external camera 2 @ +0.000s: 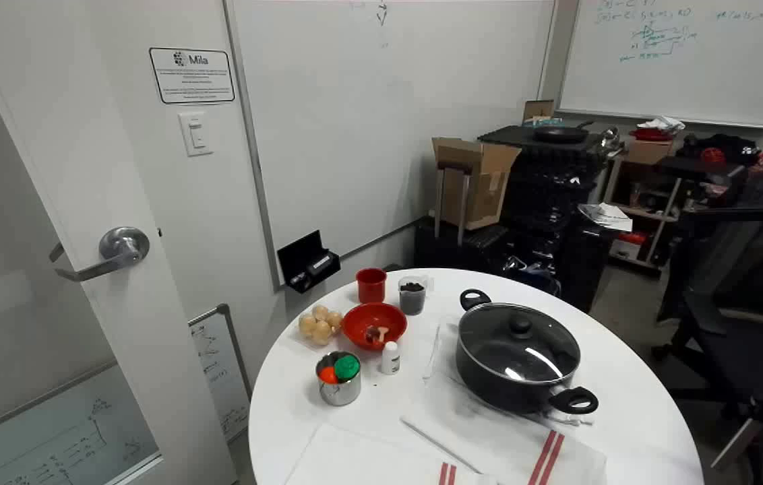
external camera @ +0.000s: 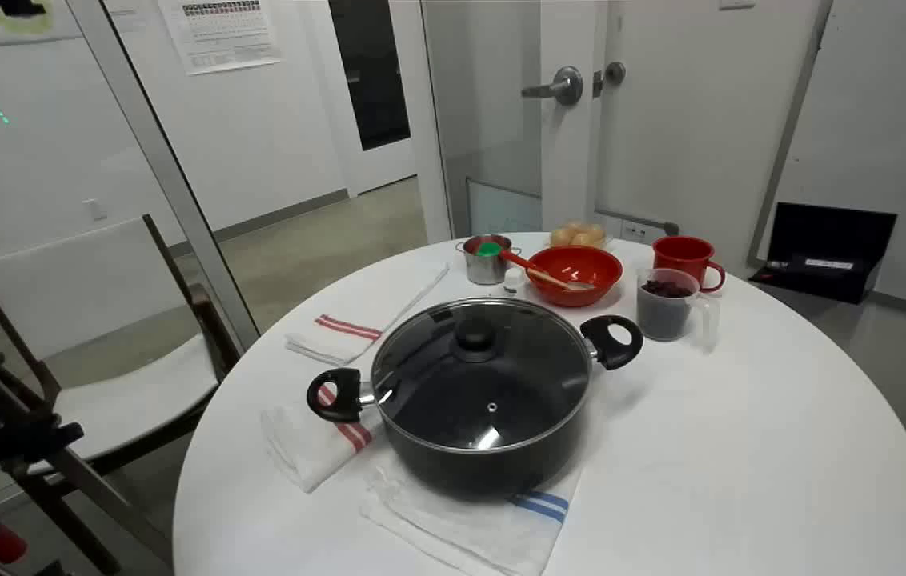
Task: Remove the lid from the pot and place it on the table
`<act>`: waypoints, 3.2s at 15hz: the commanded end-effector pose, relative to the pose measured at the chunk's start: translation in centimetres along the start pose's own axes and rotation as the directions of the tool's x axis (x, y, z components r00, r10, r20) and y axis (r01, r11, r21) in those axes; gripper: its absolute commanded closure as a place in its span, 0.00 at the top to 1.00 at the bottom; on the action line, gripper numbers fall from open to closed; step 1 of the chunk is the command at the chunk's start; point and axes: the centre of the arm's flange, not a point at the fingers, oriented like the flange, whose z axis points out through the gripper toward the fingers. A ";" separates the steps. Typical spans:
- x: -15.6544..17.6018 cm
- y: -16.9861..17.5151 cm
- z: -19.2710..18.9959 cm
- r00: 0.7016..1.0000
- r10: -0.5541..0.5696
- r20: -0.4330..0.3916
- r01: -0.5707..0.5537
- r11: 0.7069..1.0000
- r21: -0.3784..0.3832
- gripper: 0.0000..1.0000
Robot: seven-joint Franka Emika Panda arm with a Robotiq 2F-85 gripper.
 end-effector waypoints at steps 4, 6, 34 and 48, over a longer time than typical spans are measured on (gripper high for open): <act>0.0 0.0 0.0 1.000 0.000 -0.001 0.000 1.000 0.000 1.00; 0.0 0.0 0.0 1.000 0.000 -0.001 0.000 1.000 0.000 1.00; 23.4 7.5 23.4 0.933 0.360 0.005 -0.346 0.900 -0.266 1.00; 30.3 12.7 37.8 0.882 0.457 0.115 -0.434 0.882 -0.184 1.00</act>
